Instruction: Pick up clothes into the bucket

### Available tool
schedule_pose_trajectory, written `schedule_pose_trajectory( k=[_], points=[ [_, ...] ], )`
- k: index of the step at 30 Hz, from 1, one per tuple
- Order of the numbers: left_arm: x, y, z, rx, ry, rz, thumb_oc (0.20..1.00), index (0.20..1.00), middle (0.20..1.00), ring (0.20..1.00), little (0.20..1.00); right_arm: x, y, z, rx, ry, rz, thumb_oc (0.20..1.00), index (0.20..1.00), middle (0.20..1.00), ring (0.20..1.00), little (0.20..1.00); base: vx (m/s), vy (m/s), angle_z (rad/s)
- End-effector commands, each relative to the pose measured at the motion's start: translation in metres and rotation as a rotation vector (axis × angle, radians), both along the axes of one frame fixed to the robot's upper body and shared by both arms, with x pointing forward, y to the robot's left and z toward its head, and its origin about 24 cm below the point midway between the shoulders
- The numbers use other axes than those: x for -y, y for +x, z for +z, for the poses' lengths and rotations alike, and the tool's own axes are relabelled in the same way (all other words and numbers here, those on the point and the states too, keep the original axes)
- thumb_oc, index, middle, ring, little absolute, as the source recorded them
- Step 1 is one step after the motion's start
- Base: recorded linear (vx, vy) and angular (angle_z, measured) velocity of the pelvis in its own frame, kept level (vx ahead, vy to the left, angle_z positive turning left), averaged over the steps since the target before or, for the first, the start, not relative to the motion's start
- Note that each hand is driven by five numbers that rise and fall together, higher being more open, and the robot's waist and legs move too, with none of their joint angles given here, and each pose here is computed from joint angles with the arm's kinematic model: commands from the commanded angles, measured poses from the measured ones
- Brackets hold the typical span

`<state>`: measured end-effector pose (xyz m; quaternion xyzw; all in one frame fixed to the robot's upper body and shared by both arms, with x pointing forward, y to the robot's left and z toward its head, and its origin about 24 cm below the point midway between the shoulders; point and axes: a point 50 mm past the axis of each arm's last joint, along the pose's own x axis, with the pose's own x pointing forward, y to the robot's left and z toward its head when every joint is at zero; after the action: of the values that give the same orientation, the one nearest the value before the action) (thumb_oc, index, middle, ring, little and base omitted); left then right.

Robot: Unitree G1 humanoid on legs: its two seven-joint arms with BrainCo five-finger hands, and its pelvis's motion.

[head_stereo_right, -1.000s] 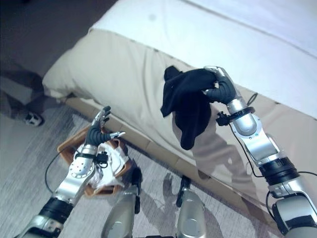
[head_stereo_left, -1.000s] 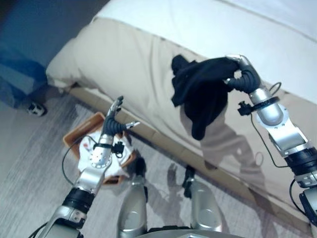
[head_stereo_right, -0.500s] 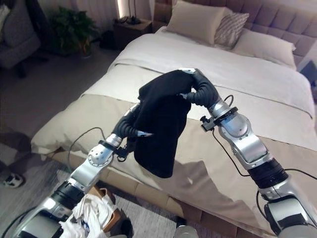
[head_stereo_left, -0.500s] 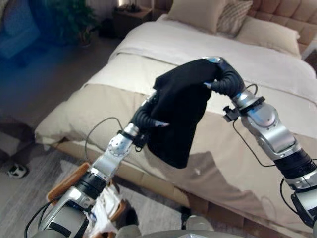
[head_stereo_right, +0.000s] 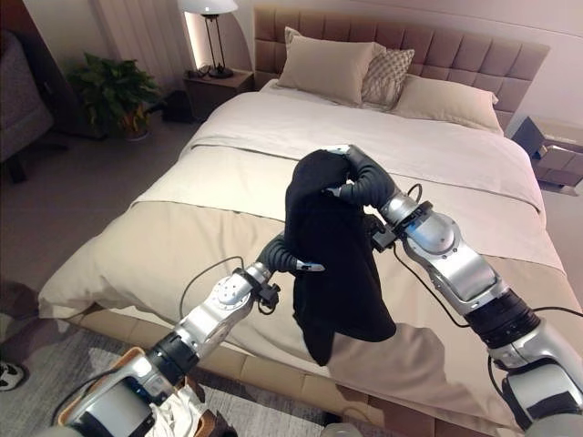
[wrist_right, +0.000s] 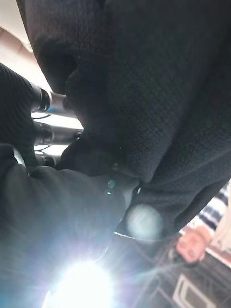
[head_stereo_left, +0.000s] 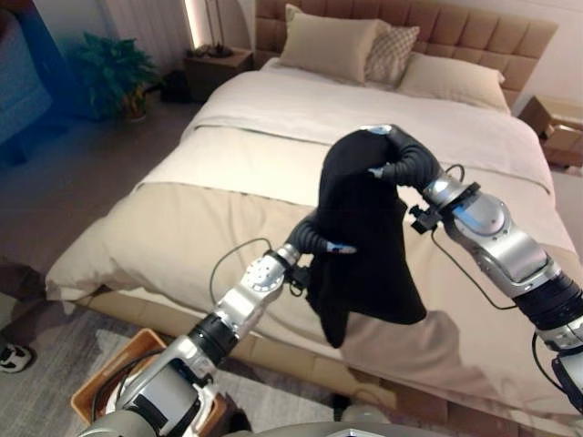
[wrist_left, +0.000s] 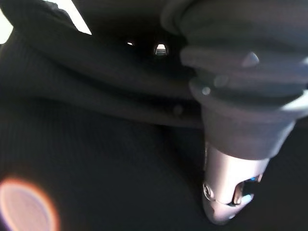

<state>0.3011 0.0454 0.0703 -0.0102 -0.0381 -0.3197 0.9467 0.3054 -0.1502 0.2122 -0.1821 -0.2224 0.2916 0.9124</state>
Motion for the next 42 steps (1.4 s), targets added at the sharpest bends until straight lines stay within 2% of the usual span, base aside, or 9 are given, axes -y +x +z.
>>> schedule_pose_trajectory(
  k=[1,12,19,20,21,26,30,35,42],
  points=[
    [0.017,0.012,0.016,0.003,-0.065,-0.051,0.2,0.2,0.2,0.2,0.2,-0.029,-0.009,0.052,0.178,0.087,0.159,0.2,0.2,0.2,0.2,0.2,0.02,-0.004,-0.12],
    [0.018,0.011,0.006,-0.074,-0.159,0.012,0.2,0.2,0.2,0.2,0.2,-0.031,-0.008,0.05,0.165,0.115,0.172,0.2,0.2,0.2,0.2,0.2,0.0,-0.001,-0.02],
    [0.0,0.01,0.002,-0.089,-0.198,0.082,0.2,0.2,0.2,0.2,0.2,-0.022,-0.007,0.037,0.116,0.166,0.14,0.2,0.2,0.2,0.2,0.2,0.0,0.0,0.0],
    [-0.009,0.008,0.0,-0.084,-0.2,0.107,0.2,0.2,0.2,0.2,0.2,-0.017,-0.007,0.032,0.097,0.183,0.121,0.567,0.567,0.567,0.567,0.567,0.0,0.0,0.0],
    [-0.015,0.007,-0.001,-0.077,-0.198,0.121,0.2,0.2,0.2,0.2,0.2,-0.014,-0.007,0.029,0.088,0.194,0.11,1.0,1.0,1.0,1.0,1.0,0.0,0.0,0.0],
    [-0.057,-0.005,-0.004,-0.027,-0.173,0.215,0.2,0.2,0.2,0.2,0.2,0.006,-0.01,0.006,0.014,0.242,0.044,1.0,1.0,1.0,1.0,1.0,0.0,-0.026,0.06],
    [-0.119,-0.032,-0.015,0.01,-0.124,0.395,0.2,0.2,0.2,0.2,0.2,0.036,-0.009,-0.039,-0.065,0.234,-0.16,1.0,1.0,1.0,1.0,1.0,0.0,-0.053,0.13],
    [-0.161,-0.06,-0.032,-0.026,-0.094,0.565,0.2,0.2,0.2,0.2,0.2,0.055,-0.011,-0.08,-0.118,0.184,-0.355,1.0,1.0,1.0,1.0,1.0,-0.03,-0.071,0.27],
    [-0.189,-0.068,-0.025,0.05,-0.04,0.732,0.2,0.2,0.2,0.2,0.2,0.059,-0.007,-0.114,-0.162,0.151,-0.509,1.0,1.0,1.0,1.0,1.0,-0.21,-0.066,0.58]
  ],
)
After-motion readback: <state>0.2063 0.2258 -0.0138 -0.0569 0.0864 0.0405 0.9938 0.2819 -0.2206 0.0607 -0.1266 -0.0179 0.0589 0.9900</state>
